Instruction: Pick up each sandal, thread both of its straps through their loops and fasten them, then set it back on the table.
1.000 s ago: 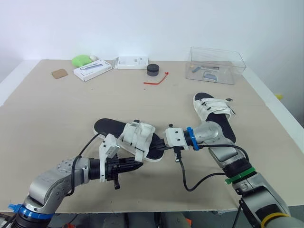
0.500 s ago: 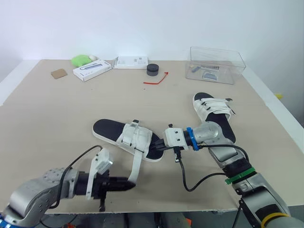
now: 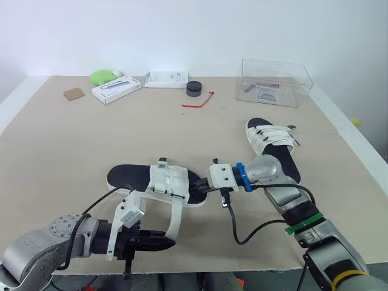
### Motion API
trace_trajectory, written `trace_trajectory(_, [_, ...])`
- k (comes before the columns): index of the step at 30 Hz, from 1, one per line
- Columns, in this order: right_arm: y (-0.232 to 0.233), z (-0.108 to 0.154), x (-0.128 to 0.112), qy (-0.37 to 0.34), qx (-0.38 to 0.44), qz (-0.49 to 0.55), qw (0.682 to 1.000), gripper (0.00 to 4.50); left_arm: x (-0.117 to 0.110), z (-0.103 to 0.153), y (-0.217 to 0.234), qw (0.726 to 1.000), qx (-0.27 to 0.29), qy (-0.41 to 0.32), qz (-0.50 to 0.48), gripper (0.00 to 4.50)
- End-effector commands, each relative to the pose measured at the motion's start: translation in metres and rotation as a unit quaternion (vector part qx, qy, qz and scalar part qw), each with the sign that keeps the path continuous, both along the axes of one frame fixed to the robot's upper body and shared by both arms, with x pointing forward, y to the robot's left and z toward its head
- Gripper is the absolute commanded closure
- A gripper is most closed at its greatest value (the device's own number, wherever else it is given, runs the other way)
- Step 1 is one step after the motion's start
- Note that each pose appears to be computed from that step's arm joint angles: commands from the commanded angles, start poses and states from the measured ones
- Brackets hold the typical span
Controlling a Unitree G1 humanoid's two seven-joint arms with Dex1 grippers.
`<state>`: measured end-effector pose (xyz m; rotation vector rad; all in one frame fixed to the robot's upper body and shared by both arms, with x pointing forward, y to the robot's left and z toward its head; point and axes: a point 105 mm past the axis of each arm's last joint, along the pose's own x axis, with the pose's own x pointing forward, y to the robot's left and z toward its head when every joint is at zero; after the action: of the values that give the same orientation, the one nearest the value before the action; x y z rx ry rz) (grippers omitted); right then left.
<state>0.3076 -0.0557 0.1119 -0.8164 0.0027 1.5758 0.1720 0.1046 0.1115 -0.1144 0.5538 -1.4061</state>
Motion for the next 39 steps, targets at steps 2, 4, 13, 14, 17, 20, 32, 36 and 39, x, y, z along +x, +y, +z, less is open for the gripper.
trace_trajectory(2, [-0.01,-0.018,0.003,0.019,-0.038,-0.017,0.999,4.5,-0.012,0.003,-0.005,0.999,0.007,-0.002,-0.04,4.49])
trace_trajectory(4, [-0.01,-0.018,0.002,0.02,-0.038,-0.016,0.999,4.5,-0.014,0.001,-0.003,0.999,0.019,0.003,-0.05,4.49])
trace_trajectory(13, [-0.01,-0.019,0.003,0.02,-0.039,-0.016,0.999,4.5,-0.013,0.013,0.02,0.994,0.064,-0.027,-0.083,1.82])
trace_trajectory(14, [-0.01,-0.019,0.003,0.02,-0.039,-0.016,0.999,4.5,-0.01,0.017,0.024,0.99,0.085,-0.062,-0.094,1.36])
trace_trajectory(17, [-0.011,-0.02,0.002,0.02,-0.043,-0.012,0.999,4.5,0.012,0.031,0.034,0.955,0.168,-0.211,-0.123,0.08])
trace_trajectory(20, [-0.011,-0.02,0.003,0.02,-0.043,-0.01,0.999,4.5,0.033,0.047,0.038,0.911,0.21,-0.323,-0.148,0.01])
trace_trajectory(32, [-0.011,-0.021,0.003,0.017,-0.047,-0.004,0.999,4.5,0.057,0.033,0.005,0.708,0.176,-0.613,-0.303,0.01])
trace_trajectory(36, [-0.009,-0.019,0.005,0.014,-0.043,-0.006,0.999,4.5,0.056,0.026,-0.001,0.698,0.155,-0.615,-0.332,0.01])
trace_trajectory(39, [-0.01,-0.018,0.005,0.012,-0.042,-0.009,0.999,4.5,0.057,0.032,-0.017,0.703,0.121,-0.619,-0.328,0.01])
